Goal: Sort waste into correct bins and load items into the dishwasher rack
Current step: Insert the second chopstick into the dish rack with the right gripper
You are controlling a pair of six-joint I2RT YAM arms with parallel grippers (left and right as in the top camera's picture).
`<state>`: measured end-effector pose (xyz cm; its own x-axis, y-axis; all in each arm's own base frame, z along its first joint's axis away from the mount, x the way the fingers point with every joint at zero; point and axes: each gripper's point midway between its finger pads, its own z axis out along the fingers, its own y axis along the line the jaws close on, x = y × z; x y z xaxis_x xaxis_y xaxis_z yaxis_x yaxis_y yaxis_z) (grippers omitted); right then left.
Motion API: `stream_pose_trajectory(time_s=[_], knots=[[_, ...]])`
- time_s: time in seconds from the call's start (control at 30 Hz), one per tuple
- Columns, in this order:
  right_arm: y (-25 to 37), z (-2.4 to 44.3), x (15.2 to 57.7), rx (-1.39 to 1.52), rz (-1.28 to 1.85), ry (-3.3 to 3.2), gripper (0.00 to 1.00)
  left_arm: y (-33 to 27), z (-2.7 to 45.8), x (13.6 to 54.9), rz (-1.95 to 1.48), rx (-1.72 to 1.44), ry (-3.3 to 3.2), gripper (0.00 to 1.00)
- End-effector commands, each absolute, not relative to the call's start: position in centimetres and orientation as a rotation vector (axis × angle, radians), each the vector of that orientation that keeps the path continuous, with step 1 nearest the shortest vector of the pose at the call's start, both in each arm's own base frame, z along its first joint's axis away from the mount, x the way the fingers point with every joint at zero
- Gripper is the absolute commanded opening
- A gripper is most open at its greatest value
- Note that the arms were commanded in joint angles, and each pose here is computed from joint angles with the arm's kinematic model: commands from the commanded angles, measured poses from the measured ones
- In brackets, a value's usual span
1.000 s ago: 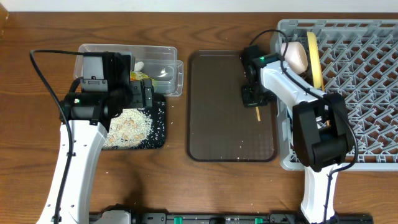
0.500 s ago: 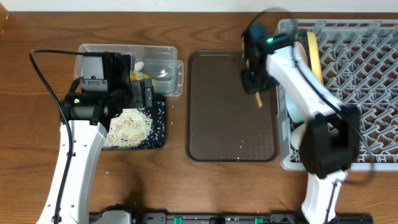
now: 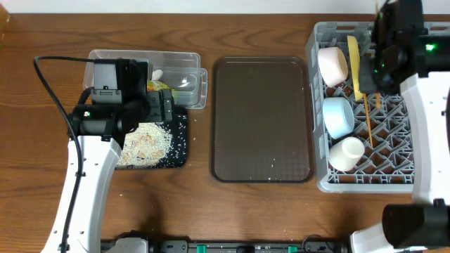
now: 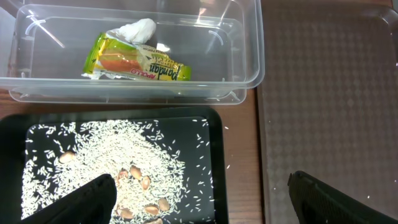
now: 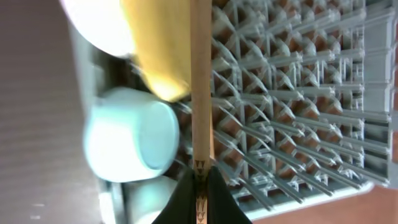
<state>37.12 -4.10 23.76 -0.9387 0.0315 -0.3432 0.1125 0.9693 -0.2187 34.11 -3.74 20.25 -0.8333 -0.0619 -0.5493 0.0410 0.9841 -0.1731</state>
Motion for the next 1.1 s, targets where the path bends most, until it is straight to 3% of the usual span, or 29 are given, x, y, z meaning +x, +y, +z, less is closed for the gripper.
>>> stream_pose_trajectory(time_s=[0.0,0.27,0.67,0.7,0.8,0.83,1.07], knots=[[-6.1,20.4,36.9,-0.003,-0.376,2.855,0.01,-3.5,21.0,34.5,-0.226,-0.014,2.528,0.91],[-7.5,14.4,36.1,-0.209,-0.371,2.929,0.01,-3.5,21.0,34.5,-0.226,-0.013,2.528,0.91],[-7.6,10.9,34.9,-0.097,-0.303,2.973,0.01,-3.5,21.0,34.5,-0.226,-0.014,2.528,0.91],[-7.6,10.9,34.9,-0.097,-0.301,2.972,0.04,-3.5,21.0,34.5,-0.226,-0.014,2.528,0.91],[-7.6,10.9,35.0,-0.092,-0.301,2.968,0.54,-3.5,21.0,34.5,-0.226,-0.014,2.528,0.91],[-7.7,10.9,35.1,-0.072,-0.302,2.963,0.59,-3.5,21.0,34.5,-0.226,-0.014,2.527,0.91],[-6.7,13.7,37.7,-0.005,-0.202,2.849,0.64,-3.5,21.0,34.5,-0.226,-0.014,2.528,0.91]])
